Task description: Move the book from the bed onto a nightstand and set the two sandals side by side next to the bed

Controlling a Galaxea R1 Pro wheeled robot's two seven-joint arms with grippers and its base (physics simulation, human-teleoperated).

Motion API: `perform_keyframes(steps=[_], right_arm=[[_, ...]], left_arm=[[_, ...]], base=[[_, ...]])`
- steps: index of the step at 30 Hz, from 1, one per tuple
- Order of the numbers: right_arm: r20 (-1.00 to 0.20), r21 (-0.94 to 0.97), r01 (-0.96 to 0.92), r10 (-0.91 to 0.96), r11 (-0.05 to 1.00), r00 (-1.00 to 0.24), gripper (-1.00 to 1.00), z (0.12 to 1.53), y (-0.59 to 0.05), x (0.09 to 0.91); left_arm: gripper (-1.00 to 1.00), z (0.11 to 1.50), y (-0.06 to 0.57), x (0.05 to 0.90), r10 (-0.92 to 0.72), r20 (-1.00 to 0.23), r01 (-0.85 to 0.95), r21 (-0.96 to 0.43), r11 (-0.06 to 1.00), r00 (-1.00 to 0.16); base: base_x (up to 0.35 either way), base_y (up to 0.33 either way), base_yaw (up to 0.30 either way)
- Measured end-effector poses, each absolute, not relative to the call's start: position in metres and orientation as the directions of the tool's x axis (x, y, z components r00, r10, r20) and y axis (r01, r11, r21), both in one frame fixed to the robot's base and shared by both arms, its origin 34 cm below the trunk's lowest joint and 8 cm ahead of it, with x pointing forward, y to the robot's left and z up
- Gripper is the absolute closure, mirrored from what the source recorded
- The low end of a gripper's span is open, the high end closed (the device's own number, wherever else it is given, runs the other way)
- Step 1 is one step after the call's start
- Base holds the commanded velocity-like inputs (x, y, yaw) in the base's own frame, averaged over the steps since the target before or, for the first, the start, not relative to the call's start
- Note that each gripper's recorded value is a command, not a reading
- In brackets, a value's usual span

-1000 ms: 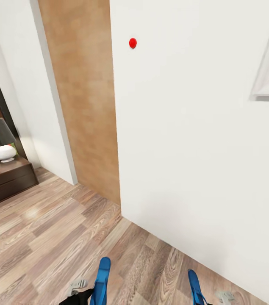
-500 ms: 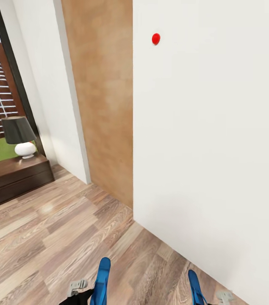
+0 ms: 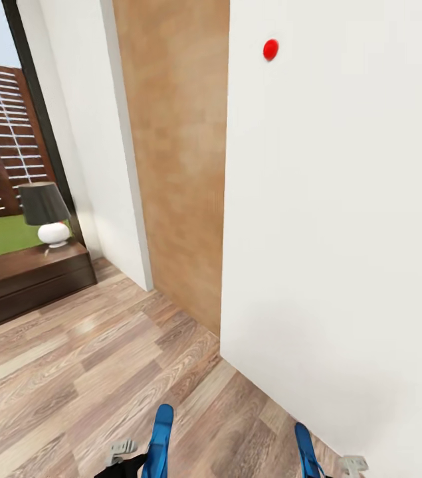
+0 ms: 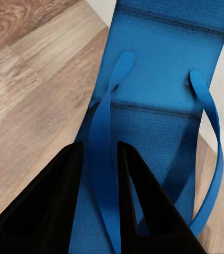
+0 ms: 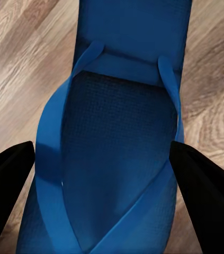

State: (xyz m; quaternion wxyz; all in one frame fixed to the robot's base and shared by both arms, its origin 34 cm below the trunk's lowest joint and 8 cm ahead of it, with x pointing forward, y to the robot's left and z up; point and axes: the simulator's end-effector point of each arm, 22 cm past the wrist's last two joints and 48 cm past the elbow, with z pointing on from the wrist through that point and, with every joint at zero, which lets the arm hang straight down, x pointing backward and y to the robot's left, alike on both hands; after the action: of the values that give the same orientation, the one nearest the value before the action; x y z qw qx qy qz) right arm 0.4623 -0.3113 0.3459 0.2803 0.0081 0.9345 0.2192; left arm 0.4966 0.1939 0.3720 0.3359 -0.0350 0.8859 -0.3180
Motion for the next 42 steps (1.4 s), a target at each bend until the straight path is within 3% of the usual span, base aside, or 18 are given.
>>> perform_keyframes(steps=[20,33,42], right_arm=[[-0.521,0.413,-0.107,0.138,0.904,-0.842,1.00,0.3459,-0.3117,0.4626],[-0.521,0.413,-0.108,0.138,0.904,-0.842,1.00,0.3461,-0.3117,0.4624],[-0.521,0.413,-0.108,0.137,0.904,-0.843,1.00,0.3457,-0.3116,0.4624]], left_arm=[[1.00,0.3723,0.1891,0.4963,-0.276,-0.571,0.155,-0.591,0.792,-0.773],[1.00,0.3726,0.1889,0.4963,-0.276,-0.571,0.154,-0.591,0.792,-0.773],[1.00,0.3723,0.1890,0.4963,-0.276,-0.571,0.154,-0.591,0.792,-0.773]], base=[[0.006,0.000,0.291],[0.273,-0.064,0.055],[0.083,-0.017,0.246]])
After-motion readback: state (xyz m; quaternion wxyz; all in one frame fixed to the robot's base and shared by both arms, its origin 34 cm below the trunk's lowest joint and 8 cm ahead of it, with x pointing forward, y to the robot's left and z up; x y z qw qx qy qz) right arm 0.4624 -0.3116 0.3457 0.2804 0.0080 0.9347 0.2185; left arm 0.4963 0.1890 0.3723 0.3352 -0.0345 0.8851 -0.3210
